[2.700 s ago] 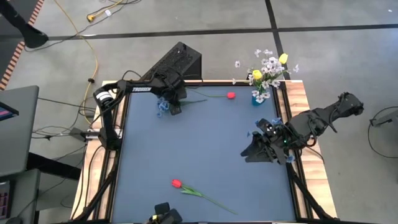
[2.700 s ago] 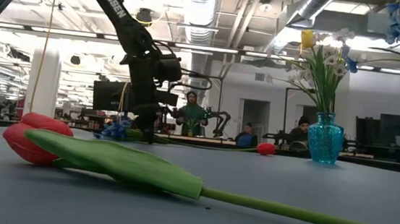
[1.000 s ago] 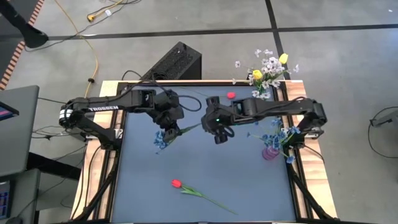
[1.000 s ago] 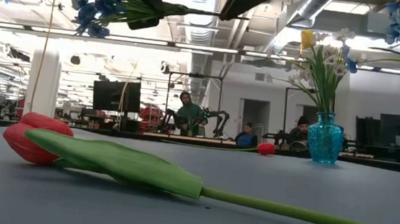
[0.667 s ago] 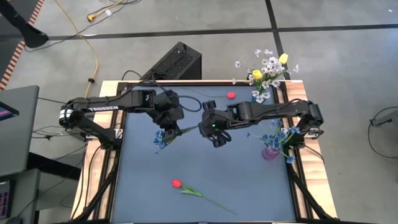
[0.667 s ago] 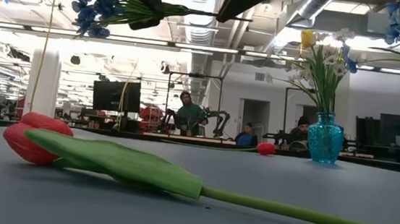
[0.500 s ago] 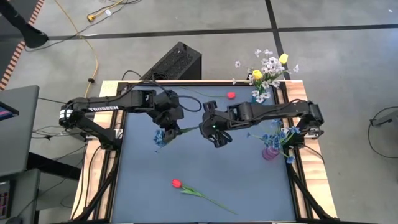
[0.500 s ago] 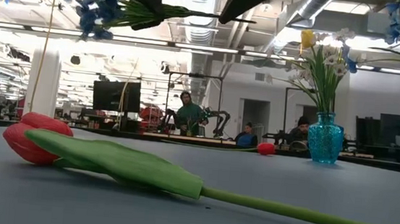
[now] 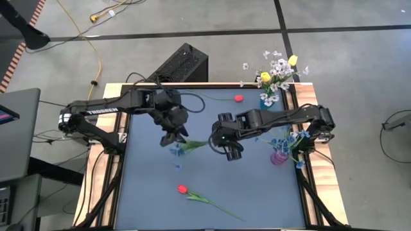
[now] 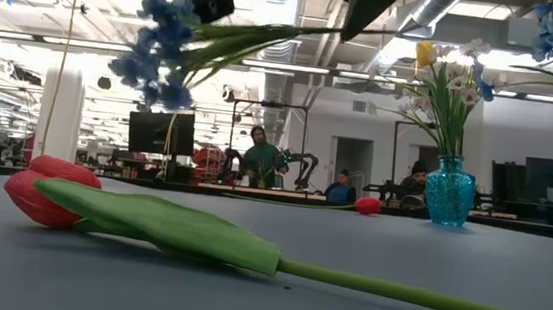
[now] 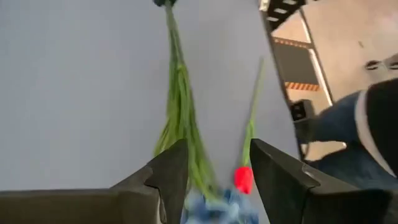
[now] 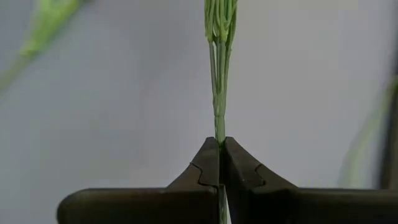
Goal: Sort flowers into vase by color
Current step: Put the blue flowers into the violet vase
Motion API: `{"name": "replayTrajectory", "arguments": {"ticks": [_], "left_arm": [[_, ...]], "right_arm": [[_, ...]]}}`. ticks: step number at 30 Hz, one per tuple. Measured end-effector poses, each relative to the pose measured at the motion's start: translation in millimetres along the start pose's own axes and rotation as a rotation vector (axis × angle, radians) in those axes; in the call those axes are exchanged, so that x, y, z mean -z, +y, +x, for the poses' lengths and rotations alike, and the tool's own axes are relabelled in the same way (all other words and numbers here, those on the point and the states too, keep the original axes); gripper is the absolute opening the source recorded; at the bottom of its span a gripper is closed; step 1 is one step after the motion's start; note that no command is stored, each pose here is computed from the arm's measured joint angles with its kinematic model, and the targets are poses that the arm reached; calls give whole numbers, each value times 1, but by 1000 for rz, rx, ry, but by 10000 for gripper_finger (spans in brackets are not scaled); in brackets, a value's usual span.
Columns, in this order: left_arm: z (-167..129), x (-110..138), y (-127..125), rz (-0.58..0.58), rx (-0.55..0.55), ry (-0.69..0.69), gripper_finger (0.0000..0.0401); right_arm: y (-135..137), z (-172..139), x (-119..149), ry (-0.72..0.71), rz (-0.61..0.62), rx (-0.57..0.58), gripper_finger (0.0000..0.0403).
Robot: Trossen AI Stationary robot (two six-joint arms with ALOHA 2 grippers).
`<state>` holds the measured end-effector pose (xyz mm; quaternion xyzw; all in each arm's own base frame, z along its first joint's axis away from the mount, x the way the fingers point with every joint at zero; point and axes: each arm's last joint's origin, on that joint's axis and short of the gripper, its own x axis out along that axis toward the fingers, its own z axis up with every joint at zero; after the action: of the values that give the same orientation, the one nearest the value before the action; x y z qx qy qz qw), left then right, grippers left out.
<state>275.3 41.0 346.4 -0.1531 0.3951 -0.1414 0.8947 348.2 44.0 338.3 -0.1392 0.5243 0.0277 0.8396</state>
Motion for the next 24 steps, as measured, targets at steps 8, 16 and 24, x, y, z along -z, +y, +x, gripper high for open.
{"name": "replayTrajectory", "arguments": {"ticks": [8,16,24], "left_arm": [[-53,2,-6,126,-151,-163,163],[-40,-14,-13,302,60,-538,163],[-14,-23,-52,577,152,-1034,163]], "right_arm": [[31,-45,2,-148,103,-228,28],[45,-132,-1,-658,159,-298,28],[44,-155,-2,-969,358,-166,28]]}}
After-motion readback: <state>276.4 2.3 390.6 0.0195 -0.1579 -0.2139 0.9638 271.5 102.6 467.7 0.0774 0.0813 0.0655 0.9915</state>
